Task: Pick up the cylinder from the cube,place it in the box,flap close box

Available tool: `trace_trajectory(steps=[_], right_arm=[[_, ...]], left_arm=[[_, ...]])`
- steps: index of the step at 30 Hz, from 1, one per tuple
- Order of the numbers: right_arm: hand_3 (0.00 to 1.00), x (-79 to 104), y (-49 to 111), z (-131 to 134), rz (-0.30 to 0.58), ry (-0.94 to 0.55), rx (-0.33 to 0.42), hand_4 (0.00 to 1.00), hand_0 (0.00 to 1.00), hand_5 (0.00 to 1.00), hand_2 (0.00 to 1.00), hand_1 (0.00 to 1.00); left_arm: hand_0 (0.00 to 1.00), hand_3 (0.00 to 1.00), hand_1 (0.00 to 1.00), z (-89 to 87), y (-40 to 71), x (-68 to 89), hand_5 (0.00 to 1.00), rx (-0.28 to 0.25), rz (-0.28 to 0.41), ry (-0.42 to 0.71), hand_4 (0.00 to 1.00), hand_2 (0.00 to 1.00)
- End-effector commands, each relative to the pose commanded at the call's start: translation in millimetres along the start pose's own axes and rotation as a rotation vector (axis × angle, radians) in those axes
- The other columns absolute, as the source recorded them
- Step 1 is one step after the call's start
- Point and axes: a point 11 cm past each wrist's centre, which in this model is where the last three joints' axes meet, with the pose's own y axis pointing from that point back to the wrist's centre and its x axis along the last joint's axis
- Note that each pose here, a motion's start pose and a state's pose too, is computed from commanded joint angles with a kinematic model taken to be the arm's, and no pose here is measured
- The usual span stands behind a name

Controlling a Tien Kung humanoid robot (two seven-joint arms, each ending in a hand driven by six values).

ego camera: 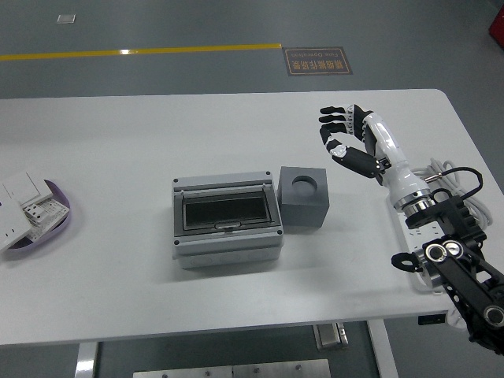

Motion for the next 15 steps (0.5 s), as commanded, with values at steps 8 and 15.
trace_trajectory(steps=[8,15], right_arm=[[0.653,3.2,6.3,23,0.060,-0.163,-0.063,0.589,0.700,0.190,0.638,0.642],[0.651,1.7,9.7,30,0.082,-0.213,-0.078,0.587,0.700,0.180,0.634,0.644]], left_arm=[[0.586,0.625,0.610,1.8,0.1,6.1,0.167,-0.003,0.010,-0.016,0.636,0.604],[0.587,0.626,0.610,6.7,0.7,18.1,0.167,-0.011,0.029,-0.026,0.638,0.604]])
